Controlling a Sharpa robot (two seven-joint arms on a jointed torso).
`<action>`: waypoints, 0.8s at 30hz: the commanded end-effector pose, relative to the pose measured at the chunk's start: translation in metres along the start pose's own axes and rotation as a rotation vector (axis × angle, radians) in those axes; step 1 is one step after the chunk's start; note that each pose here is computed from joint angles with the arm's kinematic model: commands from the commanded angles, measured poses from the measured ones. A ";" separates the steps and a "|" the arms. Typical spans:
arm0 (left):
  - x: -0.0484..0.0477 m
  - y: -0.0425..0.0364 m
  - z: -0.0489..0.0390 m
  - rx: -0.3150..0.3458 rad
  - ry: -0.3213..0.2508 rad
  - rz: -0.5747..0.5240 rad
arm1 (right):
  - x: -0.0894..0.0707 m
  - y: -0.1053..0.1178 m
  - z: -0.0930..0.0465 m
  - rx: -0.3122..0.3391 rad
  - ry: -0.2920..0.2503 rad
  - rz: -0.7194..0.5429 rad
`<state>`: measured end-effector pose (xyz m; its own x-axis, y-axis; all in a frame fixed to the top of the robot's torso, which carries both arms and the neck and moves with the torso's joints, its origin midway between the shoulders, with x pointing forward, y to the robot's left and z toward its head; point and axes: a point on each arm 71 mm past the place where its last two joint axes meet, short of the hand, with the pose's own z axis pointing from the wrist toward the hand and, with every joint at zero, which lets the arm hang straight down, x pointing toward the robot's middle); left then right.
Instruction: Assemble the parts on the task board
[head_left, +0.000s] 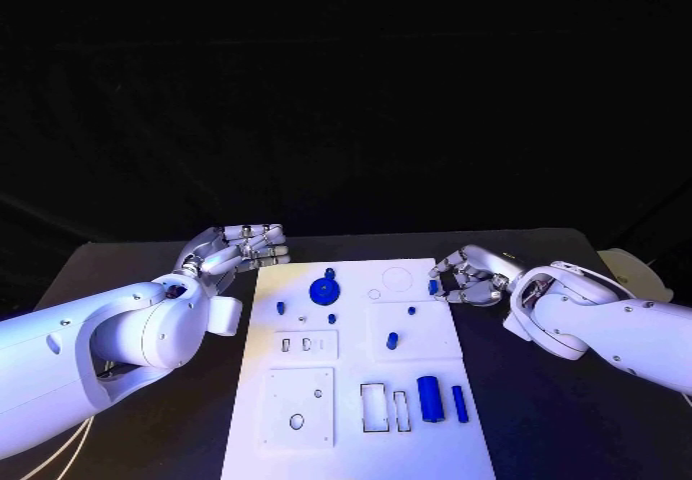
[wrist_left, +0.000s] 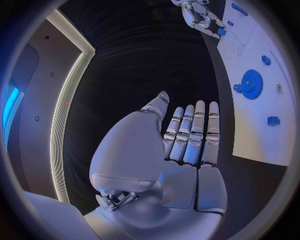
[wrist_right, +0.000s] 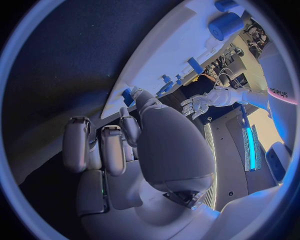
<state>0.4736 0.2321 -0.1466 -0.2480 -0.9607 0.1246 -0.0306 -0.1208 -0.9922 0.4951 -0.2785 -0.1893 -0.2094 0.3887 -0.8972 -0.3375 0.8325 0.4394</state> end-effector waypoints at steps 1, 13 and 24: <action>0.0024 -0.0009 0.0001 0.008 0.017 -0.007 | 0.001 -0.001 0.001 0.015 0.000 -0.014; 0.0020 -0.0009 0.0000 0.007 0.017 -0.007 | 0.004 0.002 0.004 0.018 0.000 -0.018; 0.0017 -0.0010 -0.0006 0.005 0.018 -0.007 | 0.005 0.003 0.006 0.026 0.001 -0.026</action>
<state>0.4732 0.2329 -0.1465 -0.2470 -0.9610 0.1244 -0.0311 -0.1204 -0.9922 0.4989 -0.2721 -0.1922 -0.2066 0.3795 -0.9018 -0.3199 0.8449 0.4288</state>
